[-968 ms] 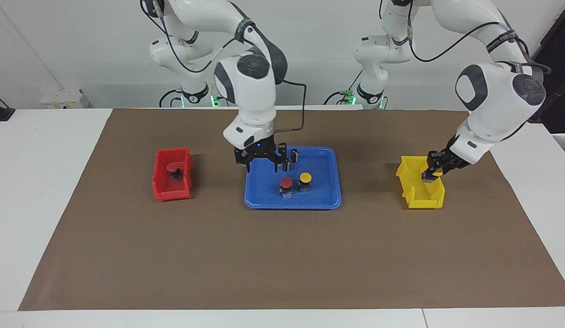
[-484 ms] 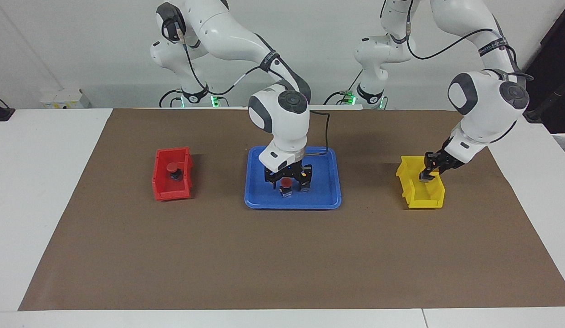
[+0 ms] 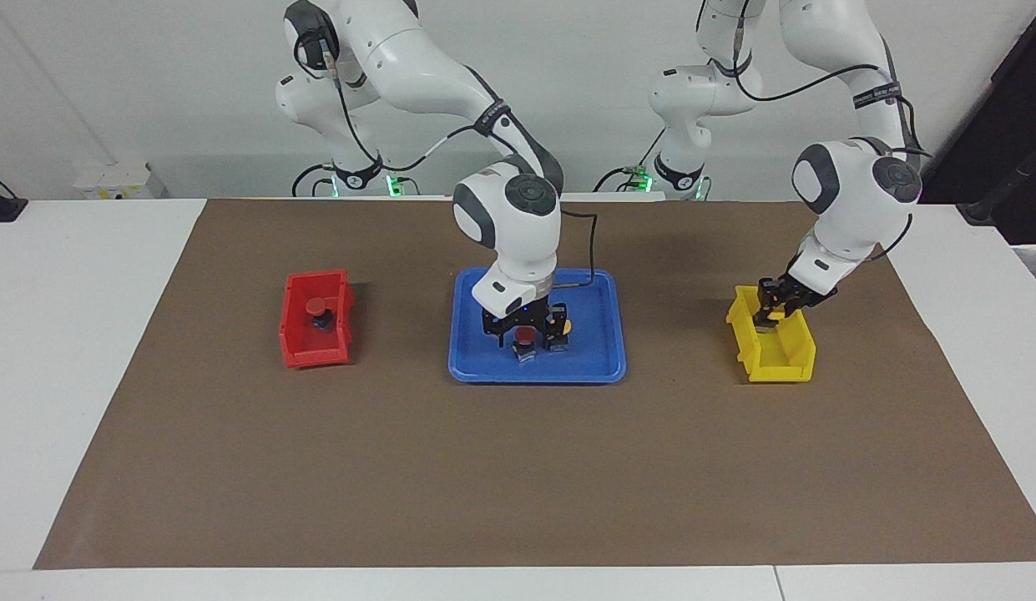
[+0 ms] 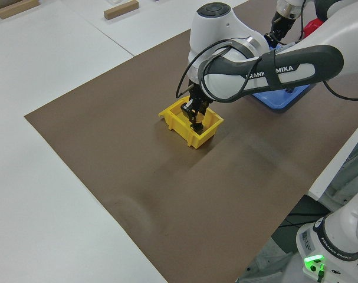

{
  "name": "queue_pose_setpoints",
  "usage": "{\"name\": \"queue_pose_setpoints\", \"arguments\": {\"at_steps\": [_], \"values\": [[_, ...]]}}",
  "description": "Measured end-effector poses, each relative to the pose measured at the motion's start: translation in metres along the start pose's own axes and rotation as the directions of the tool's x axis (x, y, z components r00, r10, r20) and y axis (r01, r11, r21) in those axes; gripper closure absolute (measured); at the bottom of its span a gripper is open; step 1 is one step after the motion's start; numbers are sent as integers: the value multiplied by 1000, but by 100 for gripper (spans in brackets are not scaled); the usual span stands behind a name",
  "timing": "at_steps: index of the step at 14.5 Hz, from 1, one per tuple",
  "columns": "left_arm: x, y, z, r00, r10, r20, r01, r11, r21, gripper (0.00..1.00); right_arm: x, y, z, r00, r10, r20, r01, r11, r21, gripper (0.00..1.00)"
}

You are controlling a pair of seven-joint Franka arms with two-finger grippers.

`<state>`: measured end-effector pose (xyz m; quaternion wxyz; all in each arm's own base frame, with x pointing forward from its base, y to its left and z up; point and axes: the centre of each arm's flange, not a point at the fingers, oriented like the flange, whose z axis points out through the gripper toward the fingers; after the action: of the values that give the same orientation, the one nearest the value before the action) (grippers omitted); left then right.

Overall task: Sort red and yellow buttons by color
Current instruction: 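Release the yellow button into the yellow bin while the right gripper grasps a red button, then lift the red button with the right gripper while the left gripper reaches the tray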

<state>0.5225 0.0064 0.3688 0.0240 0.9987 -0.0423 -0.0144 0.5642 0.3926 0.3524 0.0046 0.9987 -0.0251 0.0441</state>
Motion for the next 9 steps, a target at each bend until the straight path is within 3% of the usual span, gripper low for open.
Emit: {"name": "queue_pose_setpoints", "arguments": {"at_steps": [3, 5, 6, 7, 8, 9], "values": [[-1, 0, 1, 1000, 1, 2, -1, 1000, 0, 30, -4, 2, 2, 1000, -2, 0, 2, 1000, 1, 23], [1, 1, -8, 1000, 2, -12, -2, 1000, 0, 26, -6, 2, 4, 1000, -3, -1, 3, 1000, 3, 29], [4, 1, -21, 1000, 4, -16, -4, 1000, 0, 26, -7, 2, 5, 1000, -5, -1, 5, 1000, 4, 36], [8, 3, -40, 1000, 8, -12, -8, 1000, -3, 19, -8, 0, 5, 1000, -5, -3, 5, 1000, 8, 46], [14, 6, -66, 1000, 14, -4, -14, 1000, -6, 7, -9, -2, 4, 1000, -1, -7, 1, 1000, 14, 46], [20, 12, -97, 1000, 27, -3, -27, 1000, -8, 0, -9, -3, 3, 1000, 8, -10, -8, 1000, 19, 53]]}}
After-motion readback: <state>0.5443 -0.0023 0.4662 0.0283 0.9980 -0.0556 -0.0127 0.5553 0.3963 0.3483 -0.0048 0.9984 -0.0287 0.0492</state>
